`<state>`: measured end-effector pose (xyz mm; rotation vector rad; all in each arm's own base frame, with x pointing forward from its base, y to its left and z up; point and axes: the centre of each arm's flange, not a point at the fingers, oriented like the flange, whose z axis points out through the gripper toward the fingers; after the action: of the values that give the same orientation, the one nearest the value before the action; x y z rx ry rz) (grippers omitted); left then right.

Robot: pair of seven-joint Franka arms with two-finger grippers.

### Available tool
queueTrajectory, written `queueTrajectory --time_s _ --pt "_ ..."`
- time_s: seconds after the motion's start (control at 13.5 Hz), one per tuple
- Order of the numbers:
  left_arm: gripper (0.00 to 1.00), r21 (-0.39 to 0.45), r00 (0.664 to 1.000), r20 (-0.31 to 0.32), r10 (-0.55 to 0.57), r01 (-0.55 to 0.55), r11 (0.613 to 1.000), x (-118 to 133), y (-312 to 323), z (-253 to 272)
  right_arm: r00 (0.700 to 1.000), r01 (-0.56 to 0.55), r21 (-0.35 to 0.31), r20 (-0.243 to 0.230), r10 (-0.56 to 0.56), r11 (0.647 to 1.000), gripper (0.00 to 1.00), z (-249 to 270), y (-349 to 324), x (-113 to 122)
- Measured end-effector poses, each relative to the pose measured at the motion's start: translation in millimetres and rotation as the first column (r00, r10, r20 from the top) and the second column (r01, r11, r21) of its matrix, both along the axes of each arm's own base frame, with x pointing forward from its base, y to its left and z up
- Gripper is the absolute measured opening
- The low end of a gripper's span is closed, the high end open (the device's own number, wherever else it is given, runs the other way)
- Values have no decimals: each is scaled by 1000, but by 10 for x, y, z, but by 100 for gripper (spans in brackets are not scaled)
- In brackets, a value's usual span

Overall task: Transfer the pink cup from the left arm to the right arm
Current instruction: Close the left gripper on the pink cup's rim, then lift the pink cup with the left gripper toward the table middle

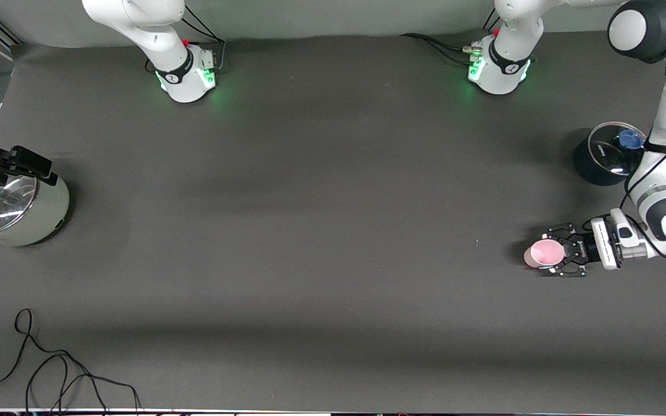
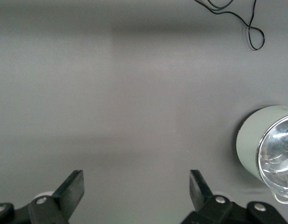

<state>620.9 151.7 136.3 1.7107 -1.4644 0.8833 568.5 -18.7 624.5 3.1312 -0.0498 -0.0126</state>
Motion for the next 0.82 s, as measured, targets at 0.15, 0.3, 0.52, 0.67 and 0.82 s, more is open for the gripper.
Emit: queueTrajectory --time_s 0.15,0.3,0.52,0.67,0.82 --pt "70 -20 1000 -16 6 -6 1000 182 -216 158 1000 0 0 0 0 1000 100 -1 0 0" --pt "70 -47 998 -55 24 -27 999 412 -593 367 1000 0 0 -1 0 1000 100 -3 0 0" --pt "70 -31 991 -89 100 -103 994 743 -1187 654 1000 0 0 -1 0 1000 100 -2 1 0" --pt "70 -16 985 -85 152 -154 988 903 -1618 818 1000 -2 1 -1 2 1000 100 -1 12 0" --pt "70 1 972 -89 217 -217 976 1006 -2141 964 1000 -13 1 -1 13 1000 100 -2 75 2"
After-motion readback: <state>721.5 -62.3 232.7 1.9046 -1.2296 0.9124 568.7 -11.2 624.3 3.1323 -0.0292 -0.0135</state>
